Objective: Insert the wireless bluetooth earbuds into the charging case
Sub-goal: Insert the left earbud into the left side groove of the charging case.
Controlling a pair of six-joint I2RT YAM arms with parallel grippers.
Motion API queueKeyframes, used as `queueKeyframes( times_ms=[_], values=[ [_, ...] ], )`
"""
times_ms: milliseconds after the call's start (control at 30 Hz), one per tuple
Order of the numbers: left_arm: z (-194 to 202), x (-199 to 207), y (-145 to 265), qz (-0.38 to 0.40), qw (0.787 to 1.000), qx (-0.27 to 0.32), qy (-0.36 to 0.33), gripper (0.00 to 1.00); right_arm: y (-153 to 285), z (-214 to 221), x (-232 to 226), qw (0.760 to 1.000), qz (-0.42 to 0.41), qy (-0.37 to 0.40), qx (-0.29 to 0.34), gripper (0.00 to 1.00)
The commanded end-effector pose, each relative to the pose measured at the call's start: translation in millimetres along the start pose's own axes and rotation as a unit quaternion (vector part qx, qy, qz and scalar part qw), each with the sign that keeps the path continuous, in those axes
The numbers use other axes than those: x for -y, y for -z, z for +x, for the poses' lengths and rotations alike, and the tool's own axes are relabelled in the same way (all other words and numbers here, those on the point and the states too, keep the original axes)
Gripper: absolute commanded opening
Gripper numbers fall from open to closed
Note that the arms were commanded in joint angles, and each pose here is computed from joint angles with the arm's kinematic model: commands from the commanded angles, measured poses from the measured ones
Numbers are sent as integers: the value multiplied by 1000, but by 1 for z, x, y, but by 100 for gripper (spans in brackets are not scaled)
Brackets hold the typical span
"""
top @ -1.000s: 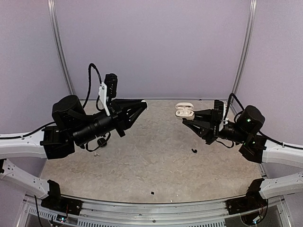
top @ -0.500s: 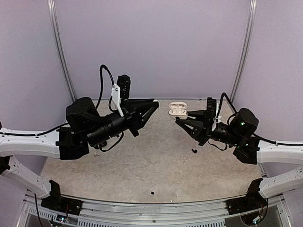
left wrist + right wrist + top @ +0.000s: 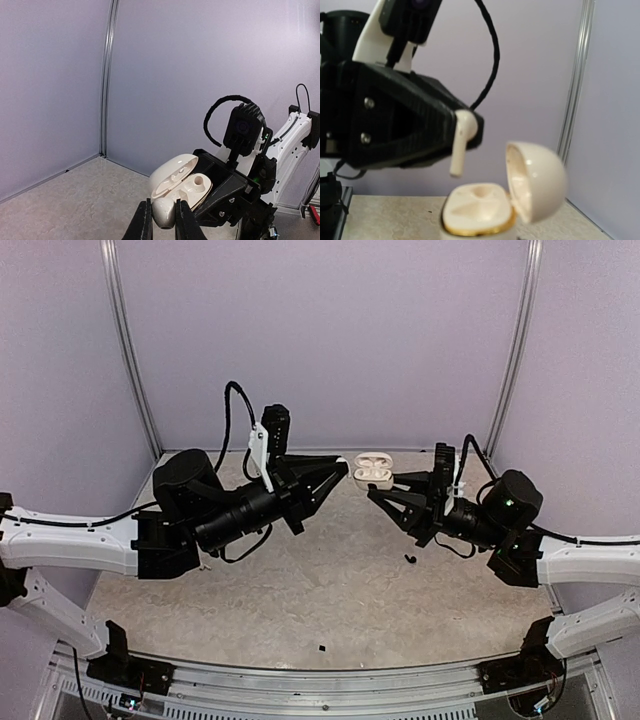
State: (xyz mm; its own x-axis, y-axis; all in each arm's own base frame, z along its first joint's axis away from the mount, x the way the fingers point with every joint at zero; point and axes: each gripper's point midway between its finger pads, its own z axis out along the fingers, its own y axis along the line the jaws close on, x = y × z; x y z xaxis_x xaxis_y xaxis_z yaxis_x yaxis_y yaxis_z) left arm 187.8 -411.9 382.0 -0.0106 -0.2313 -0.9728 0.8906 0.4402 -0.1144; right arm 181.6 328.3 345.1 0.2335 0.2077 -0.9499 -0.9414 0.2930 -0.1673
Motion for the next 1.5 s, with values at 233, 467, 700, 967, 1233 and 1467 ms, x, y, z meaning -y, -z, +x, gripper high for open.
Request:
queueKeyframes(
  times_ms=[233, 467, 700, 967, 1233, 1467],
  values=[
    [-20, 7, -8, 10, 1000, 29, 1, 10, -6, -10, -6, 1000, -8, 0, 20, 0],
    [-16, 5, -10, 2, 1000, 22, -6, 10, -7, -11, -8, 1000, -12, -3, 25, 0],
    [-12, 3, -12, -4, 1000, 16, -9, 9, -7, -16, -8, 999, -12, -5, 34, 0],
    [-5, -1, -14, -15, 1000, 8, -11, 10, -7, -18, -14, 999, -30, -8, 41, 0],
    [3, -5, -15, -25, 1000, -4, -17, 10, -6, -24, -13, 998, -28, -10, 53, 0],
    [10, -3, -18, -20, 1000, -17, -17, 14, -5, -25, -13, 998, -26, -5, 56, 0]
  ],
)
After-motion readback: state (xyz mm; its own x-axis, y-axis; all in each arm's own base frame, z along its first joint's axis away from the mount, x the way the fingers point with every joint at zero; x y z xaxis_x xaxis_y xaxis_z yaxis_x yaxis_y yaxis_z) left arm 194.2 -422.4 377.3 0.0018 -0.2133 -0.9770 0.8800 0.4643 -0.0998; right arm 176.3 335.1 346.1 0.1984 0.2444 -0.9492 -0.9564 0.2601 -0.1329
